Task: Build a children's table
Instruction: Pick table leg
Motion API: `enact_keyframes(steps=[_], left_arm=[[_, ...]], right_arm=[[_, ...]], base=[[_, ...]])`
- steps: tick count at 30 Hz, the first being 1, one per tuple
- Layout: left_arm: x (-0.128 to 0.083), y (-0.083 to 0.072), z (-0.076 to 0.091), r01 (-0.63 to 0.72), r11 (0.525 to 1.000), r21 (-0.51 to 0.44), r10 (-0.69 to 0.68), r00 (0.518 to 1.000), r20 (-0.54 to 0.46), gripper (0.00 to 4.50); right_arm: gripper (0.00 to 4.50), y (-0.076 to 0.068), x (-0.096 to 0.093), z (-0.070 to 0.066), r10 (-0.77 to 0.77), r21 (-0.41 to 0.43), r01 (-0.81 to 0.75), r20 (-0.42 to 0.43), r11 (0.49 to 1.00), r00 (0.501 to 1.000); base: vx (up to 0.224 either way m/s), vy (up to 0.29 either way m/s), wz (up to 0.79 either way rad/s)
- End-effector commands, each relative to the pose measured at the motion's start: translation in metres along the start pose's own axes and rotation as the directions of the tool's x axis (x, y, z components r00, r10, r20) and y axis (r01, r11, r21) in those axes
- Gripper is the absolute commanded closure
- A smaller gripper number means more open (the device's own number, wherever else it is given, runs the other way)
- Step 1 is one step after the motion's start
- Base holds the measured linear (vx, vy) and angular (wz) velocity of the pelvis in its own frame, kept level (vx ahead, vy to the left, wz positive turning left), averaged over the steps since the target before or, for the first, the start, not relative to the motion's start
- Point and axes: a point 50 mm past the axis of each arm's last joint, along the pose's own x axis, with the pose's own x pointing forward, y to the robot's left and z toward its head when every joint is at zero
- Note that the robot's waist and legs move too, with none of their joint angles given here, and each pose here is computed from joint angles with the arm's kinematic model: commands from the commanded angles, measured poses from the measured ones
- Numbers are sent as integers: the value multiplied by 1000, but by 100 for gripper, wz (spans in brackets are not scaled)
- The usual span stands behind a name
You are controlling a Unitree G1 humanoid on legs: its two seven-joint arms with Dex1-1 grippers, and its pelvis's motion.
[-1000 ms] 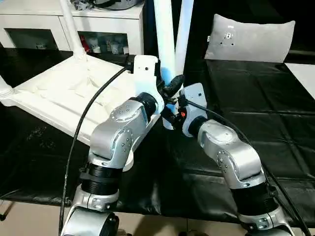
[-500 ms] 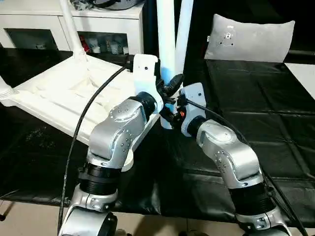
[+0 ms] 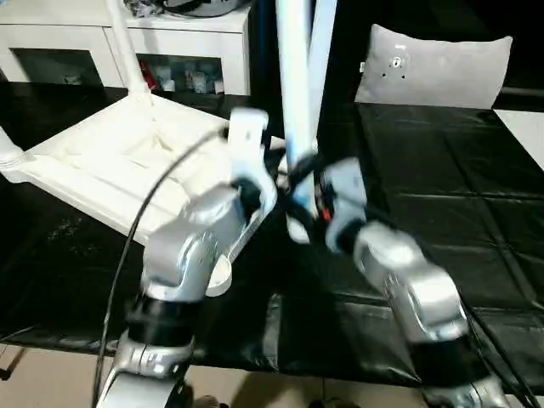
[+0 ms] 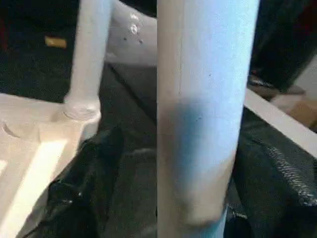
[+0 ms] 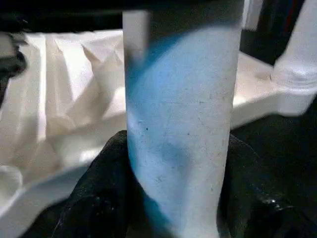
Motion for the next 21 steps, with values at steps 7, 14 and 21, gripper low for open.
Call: enact_keyframes(steps=[7, 14, 21], left_arm=[[-14, 3, 13, 199, 977, -81, -192, 978, 84, 21], [-33, 17, 24, 387, 908, -161, -368, 920, 139, 0], [-44, 22, 17, 505, 855, -122, -502, 863, 51, 0]], right_arm=[[250, 2, -8, 15, 174, 62, -182, 113, 981, 978], [251, -3, -24, 23, 389, 77, -405, 168, 911, 906], [251, -6, -40, 20, 564, 54, -571, 109, 819, 819]], base=[[0, 0, 0], [0, 0, 0], [0, 0, 0]])
